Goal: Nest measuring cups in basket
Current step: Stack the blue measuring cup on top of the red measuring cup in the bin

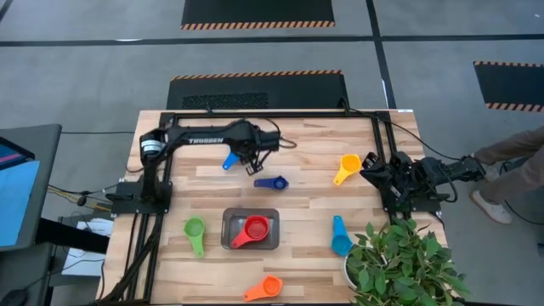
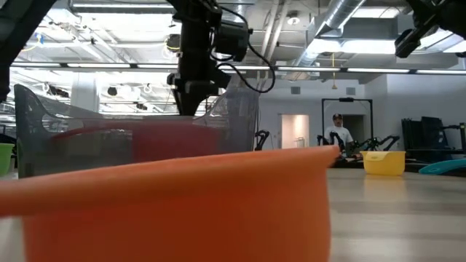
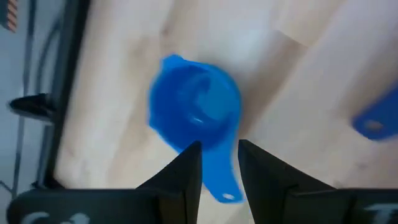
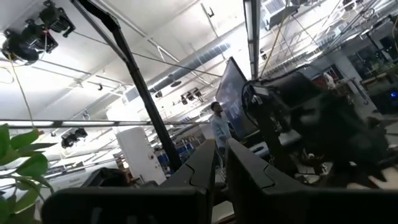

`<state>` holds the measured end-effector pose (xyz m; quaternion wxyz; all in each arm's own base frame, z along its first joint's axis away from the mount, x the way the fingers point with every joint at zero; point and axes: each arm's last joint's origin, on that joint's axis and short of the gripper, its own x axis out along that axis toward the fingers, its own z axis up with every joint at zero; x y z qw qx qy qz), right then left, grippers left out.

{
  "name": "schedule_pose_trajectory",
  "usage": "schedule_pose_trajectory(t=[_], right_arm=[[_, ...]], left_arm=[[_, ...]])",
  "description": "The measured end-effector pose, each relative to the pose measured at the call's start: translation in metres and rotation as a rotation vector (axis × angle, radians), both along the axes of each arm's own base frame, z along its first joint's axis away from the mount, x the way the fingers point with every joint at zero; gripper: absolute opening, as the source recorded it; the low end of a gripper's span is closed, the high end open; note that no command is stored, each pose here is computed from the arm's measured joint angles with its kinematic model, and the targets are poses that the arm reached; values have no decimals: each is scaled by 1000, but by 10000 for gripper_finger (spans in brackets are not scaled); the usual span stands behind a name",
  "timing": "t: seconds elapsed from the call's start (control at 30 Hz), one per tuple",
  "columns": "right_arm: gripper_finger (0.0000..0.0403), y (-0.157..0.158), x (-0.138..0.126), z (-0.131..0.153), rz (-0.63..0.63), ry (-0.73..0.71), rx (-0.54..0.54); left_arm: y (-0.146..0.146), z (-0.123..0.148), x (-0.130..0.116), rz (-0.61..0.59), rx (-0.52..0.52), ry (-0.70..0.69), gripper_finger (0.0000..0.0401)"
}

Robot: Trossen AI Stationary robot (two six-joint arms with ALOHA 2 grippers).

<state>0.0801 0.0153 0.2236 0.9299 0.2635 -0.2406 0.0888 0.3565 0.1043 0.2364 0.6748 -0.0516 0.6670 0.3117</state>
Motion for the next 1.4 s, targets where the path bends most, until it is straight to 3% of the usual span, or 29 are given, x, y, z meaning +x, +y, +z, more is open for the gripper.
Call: schedule_pose_trajectory(t=[0.3, 0.5, 0.67, 0.9, 1.17, 1.4], right_arm=[[64, -2, 0, 0, -58, 9, 27], [64, -3, 0, 0, -124, 13, 10], [64, -3, 0, 0, -124, 12, 10], [64, -3, 1, -2, -121, 29, 3], [64, -3, 1, -1, -120, 27, 3], [64, -3, 1, -1, -120, 26, 3]], left_arm=[[34, -3, 0, 41, -99, -105, 97], [37, -2, 9, -33, -67, -185, 97], [39, -2, 6, -22, -42, -151, 97], [45, -2, 2, 129, -32, -176, 97], [43, -8, 3, 219, -84, -199, 97], [40, -17, 7, 303, -56, -204, 97]])
